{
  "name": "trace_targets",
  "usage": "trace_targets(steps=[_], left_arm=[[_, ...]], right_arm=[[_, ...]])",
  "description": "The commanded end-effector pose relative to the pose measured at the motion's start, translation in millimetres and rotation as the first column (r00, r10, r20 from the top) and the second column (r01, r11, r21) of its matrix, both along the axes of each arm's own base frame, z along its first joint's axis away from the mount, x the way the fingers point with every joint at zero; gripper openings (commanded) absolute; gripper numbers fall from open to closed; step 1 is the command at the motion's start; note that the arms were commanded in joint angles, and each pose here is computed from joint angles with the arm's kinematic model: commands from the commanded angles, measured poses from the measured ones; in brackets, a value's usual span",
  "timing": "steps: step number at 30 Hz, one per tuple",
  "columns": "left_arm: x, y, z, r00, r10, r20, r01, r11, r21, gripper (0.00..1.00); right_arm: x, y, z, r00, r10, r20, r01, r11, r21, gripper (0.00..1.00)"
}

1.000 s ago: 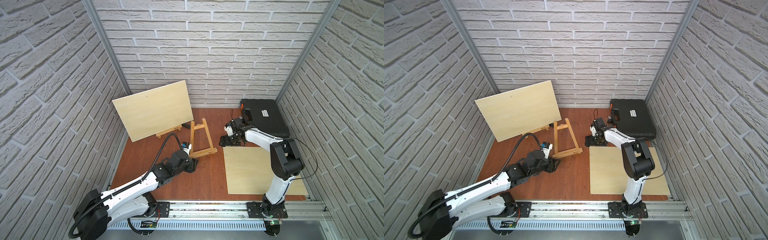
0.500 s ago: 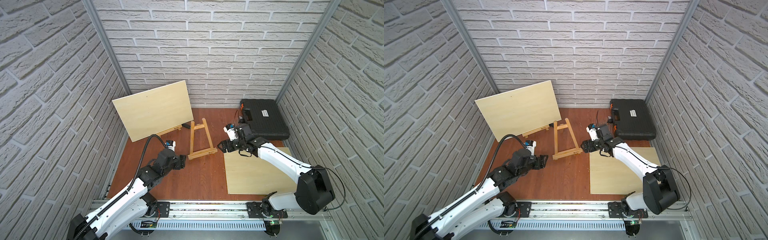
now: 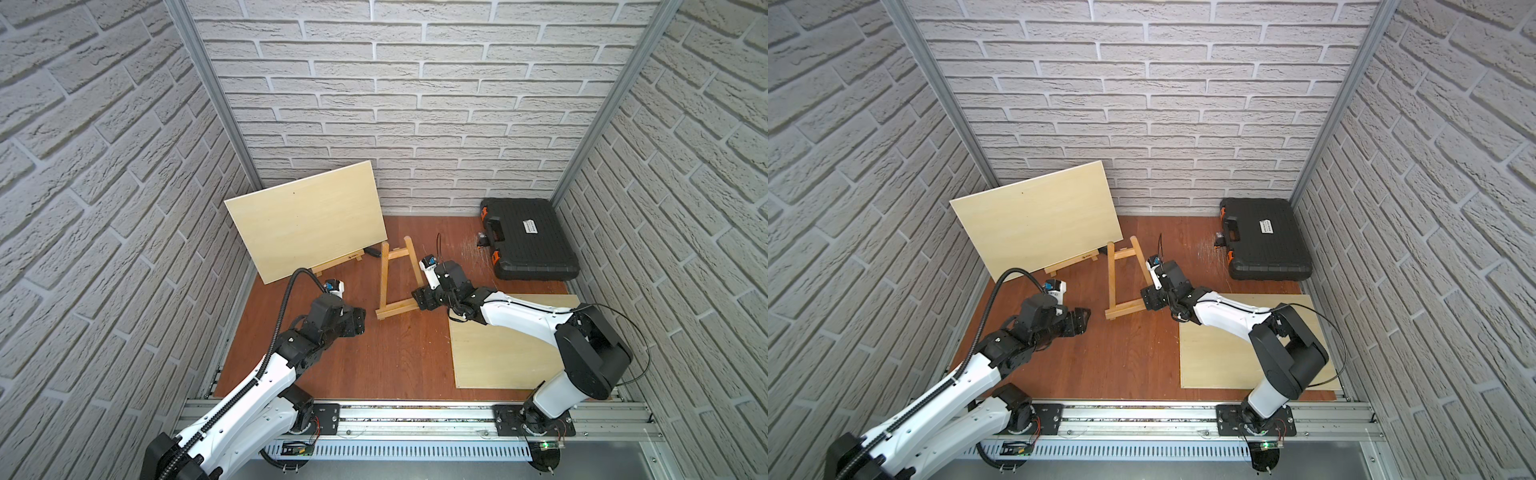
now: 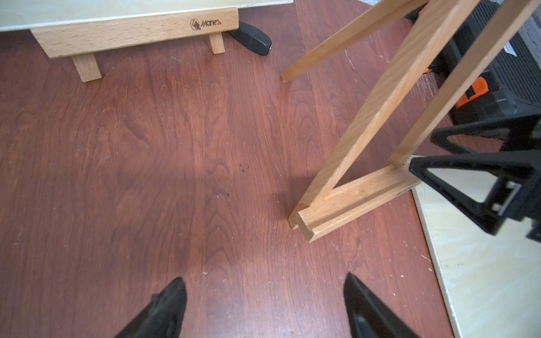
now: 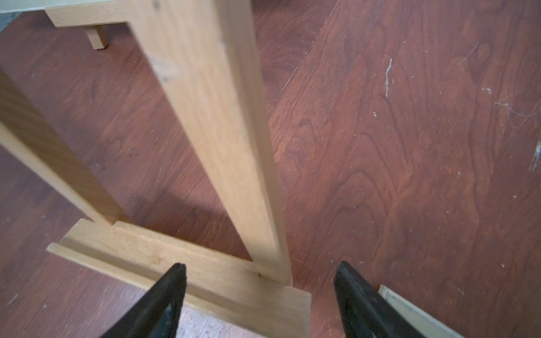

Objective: Disassemble the easel
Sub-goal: Pick up the easel at the center of the board.

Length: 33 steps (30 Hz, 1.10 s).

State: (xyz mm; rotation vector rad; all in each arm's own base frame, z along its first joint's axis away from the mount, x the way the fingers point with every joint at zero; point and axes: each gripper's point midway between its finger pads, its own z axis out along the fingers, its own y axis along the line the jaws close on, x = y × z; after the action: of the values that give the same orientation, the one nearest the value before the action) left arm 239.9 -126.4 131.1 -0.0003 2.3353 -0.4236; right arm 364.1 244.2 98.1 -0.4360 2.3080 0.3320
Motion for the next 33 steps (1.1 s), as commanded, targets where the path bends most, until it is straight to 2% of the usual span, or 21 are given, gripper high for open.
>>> trace_targets(steps=[1,6,11,19,24,27,33], left_arm=[[2.1,-0.1,-2.6,1.000,-0.005,0.012,0.005,1.000,-0.006,0.84],[3.7,0.1,-5.5,1.000,-0.003,0.004,0.003,1.000,-0.002,0.85],[6.4,2.5,-3.9,1.000,0.004,0.007,-0.004,1.000,-0.003,0.85],[7.3,8.8,-3.4,1.000,0.019,0.004,-0.019,1.000,-0.009,0.85],[8.8,12.8,-4.0,0.999,0.032,0.002,-0.032,0.999,-0.023,0.85],[10.7,15.5,-3.9,0.999,0.039,0.001,-0.039,0.999,-0.029,0.85],[17.8,18.5,-2.2,0.999,0.050,0.002,-0.050,0.998,-0.049,0.84]], right_arm=[[25.9,11.4,36.3,0.989,-0.041,0.145,0.031,0.997,0.071,0.74],[30.9,21.9,34.7,0.987,-0.016,0.161,0.004,0.997,0.073,0.46],[30.2,28.1,32.7,0.985,0.005,0.170,-0.017,0.998,0.067,0.42],[26.7,33.5,34.2,0.981,0.051,0.185,-0.055,0.998,0.018,0.28],[24.5,33.3,37.8,0.977,0.077,0.198,-0.074,0.997,-0.019,0.25],[22.6,32.2,43.0,0.974,0.091,0.208,-0.085,0.996,-0.035,0.19],[14.2,31.6,53.8,0.966,0.133,0.221,-0.122,0.990,-0.063,0.16]])
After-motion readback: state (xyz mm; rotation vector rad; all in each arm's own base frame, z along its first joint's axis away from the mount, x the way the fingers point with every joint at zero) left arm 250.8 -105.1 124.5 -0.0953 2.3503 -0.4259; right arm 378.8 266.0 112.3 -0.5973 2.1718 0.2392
